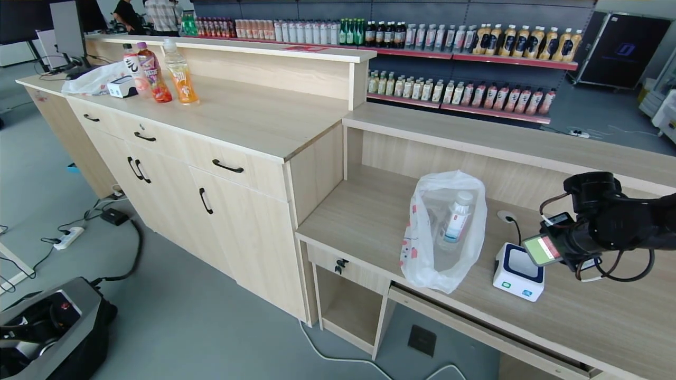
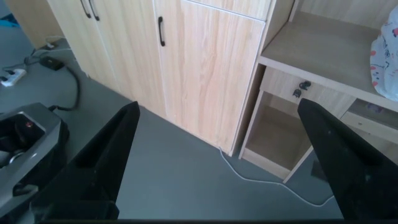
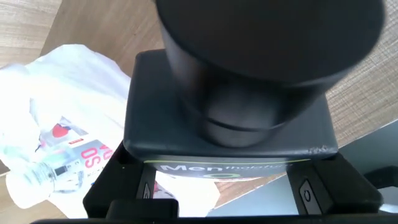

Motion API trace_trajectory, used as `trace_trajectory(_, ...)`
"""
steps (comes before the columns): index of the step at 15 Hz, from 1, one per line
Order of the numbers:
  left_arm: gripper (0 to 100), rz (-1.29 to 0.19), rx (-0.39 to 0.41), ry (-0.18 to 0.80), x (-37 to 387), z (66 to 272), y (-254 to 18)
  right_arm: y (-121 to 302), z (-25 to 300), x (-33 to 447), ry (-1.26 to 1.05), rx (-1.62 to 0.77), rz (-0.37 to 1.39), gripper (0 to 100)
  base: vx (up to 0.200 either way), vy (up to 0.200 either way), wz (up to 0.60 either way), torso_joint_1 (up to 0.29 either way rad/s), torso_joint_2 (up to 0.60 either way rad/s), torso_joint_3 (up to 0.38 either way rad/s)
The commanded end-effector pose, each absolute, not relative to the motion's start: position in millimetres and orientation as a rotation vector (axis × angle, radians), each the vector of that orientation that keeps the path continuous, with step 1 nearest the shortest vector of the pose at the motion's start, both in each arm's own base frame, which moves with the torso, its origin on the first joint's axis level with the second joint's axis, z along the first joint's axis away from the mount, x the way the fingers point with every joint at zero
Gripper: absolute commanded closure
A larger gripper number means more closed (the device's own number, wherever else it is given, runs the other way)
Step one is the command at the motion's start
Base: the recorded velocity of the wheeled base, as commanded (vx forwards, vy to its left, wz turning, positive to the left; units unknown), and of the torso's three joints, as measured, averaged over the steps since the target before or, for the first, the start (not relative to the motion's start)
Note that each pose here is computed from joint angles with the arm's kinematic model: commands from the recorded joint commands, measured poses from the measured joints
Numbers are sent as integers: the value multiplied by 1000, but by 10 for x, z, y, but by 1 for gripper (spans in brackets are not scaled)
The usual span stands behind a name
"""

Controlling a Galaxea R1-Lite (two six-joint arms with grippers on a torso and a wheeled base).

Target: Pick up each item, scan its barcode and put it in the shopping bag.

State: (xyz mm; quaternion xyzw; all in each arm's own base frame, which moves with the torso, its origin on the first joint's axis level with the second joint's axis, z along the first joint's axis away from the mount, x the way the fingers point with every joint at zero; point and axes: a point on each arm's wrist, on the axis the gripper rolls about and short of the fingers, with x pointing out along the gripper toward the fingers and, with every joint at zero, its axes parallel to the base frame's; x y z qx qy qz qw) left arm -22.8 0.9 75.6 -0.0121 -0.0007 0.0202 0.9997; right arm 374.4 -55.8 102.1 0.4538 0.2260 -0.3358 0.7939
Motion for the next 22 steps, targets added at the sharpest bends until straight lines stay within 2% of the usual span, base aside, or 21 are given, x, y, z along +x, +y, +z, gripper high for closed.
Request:
trace_trajectory(1, 0, 41, -25, -2, -228, 756, 9, -554, 929, 3818, 503, 971, -727, 100, 0, 0, 0, 0, 0, 0)
trace_trajectory(8, 0, 41, -25, -2, -228, 756, 9, -493, 890, 4018, 492, 969, -697, 100, 0, 0, 0, 0, 0, 0)
trace_trajectory(14, 0, 41, -25, -2, -228, 756, 9, -257, 778, 4236, 510, 941, -645, 100, 0, 0, 0, 0, 0, 0)
trace_trajectory(22, 0, 41, -25, -2, -228, 756, 9, -284, 645, 4287, 515, 928, -677, 100, 0, 0, 0, 0, 0, 0)
